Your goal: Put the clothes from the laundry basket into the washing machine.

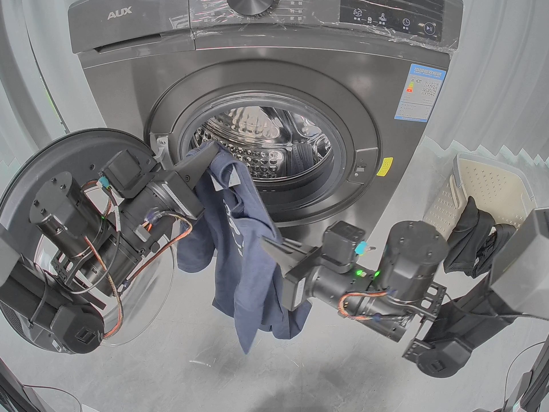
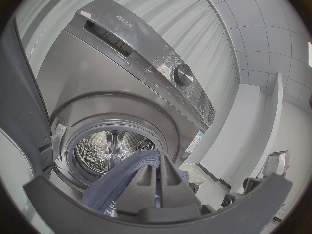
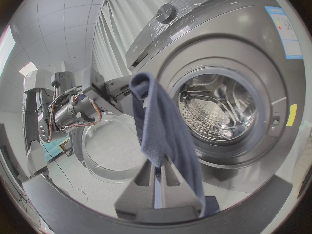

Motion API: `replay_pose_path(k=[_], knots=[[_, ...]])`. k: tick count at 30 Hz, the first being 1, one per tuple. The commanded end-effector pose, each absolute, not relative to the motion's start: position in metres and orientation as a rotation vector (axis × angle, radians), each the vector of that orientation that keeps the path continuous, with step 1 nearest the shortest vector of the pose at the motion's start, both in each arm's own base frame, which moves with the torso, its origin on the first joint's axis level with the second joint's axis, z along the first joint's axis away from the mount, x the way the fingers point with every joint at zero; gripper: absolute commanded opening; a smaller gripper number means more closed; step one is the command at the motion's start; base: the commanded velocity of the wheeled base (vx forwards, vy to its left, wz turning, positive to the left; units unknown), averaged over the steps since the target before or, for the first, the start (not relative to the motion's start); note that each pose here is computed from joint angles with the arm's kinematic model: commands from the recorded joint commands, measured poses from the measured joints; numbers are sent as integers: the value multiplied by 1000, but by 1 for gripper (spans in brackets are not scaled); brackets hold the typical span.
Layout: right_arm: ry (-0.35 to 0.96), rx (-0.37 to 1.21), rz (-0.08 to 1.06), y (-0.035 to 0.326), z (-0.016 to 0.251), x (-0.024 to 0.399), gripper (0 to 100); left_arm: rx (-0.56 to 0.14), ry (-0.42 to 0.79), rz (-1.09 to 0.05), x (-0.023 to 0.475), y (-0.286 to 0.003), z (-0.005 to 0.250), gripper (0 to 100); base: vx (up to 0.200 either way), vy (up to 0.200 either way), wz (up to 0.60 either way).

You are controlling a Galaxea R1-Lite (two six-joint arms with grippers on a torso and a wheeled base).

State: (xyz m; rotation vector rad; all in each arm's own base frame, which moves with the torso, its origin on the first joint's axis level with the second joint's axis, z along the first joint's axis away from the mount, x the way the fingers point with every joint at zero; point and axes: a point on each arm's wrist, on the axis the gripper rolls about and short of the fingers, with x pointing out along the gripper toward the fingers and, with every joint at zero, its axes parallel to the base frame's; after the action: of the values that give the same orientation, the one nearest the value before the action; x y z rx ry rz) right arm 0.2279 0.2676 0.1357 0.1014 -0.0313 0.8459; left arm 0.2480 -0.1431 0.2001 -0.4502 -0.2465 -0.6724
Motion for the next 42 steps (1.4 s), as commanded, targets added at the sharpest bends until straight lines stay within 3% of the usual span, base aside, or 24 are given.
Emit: replay_pose_path(k=[1, 6, 17, 23, 30, 31, 42], knots=[[-59, 81, 758, 221, 158, 226, 0, -452, -251, -674, 246, -142, 201, 0, 0, 0, 0], [-106, 53, 664, 191, 167, 239, 0, -445, -226, -694, 240, -145, 197, 0, 0, 0, 0], [-259, 159, 659, 173, 214, 216, 0, -422, -101, -788, 214, -163, 173, 0, 0, 0, 0], [-300, 180, 696, 175, 225, 208, 0, -367, -66, -803, 209, -167, 161, 0, 0, 0, 0], [-301, 182, 702, 176, 225, 207, 0, -323, 35, -782, 226, -179, 129, 0, 0, 0, 0], [-301, 182, 702, 176, 225, 207, 0, -318, 51, -778, 229, -181, 124, 100, 0, 0, 0], [-297, 187, 716, 181, 225, 204, 0, -288, 118, -759, 253, -200, 91, 100, 0, 0, 0]])
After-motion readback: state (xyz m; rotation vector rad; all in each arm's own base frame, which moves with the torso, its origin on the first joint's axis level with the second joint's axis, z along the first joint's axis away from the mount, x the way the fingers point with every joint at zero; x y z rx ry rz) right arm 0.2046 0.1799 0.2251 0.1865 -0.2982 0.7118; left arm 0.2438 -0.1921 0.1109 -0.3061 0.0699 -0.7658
